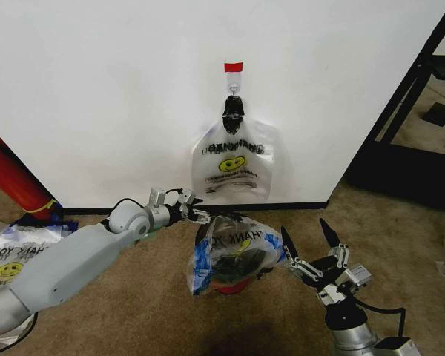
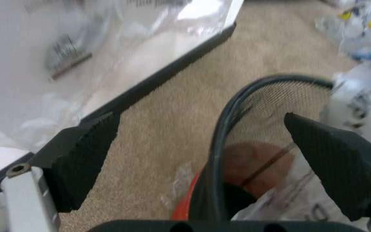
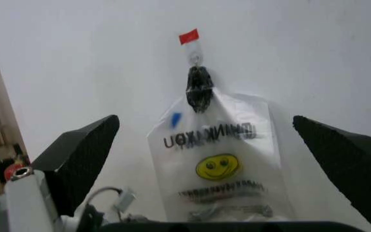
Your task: Pick up the garbage bag from the wall and place it over the trash bin.
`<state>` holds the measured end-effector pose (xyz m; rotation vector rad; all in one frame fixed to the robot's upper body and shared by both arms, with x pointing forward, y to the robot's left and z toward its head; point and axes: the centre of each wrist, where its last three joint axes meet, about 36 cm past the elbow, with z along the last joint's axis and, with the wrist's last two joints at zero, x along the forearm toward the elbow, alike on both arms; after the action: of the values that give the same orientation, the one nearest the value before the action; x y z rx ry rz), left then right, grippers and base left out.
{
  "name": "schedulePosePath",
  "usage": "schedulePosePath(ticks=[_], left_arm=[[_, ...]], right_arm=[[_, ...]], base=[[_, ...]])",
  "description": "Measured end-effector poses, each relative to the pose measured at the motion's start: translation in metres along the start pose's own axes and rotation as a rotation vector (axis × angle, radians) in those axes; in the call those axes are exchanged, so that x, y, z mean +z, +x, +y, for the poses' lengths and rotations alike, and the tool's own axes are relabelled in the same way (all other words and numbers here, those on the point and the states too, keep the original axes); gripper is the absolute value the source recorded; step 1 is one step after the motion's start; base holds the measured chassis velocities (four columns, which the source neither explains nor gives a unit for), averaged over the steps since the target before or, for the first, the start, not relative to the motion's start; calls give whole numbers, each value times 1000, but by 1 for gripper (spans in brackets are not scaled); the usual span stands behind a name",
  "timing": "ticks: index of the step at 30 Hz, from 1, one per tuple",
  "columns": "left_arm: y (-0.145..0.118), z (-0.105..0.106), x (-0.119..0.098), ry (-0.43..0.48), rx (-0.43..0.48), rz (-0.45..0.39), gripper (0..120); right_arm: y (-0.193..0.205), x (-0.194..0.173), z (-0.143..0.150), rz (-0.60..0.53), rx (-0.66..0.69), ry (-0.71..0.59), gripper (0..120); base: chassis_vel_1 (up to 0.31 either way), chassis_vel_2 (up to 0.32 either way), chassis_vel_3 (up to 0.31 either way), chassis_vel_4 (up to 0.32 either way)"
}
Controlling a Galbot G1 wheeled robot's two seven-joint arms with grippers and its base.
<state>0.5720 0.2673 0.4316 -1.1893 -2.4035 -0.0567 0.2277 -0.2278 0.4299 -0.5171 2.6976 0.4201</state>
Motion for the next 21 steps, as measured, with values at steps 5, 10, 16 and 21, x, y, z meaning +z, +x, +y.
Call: schedulePosePath(ticks=[5,10,16,21], left_arm=[[-11,13,4,-24,-7,59,91],[-12,12,6,-26,0,88,77],[-15,-1,-2,34,28,104,56],[-20,-6,-6,48,20,122,34]], right_arm=[[-6,-9,2,3,36,-65,100],[-5,-9,1,7,50,-65,100],[-6,1,-1,11,60,-55,100],[-5,3,0,13,62,-49,100]], base=[[0,0,0,0],[0,0,0,0],[0,0,0,0],[0,0,0,0]])
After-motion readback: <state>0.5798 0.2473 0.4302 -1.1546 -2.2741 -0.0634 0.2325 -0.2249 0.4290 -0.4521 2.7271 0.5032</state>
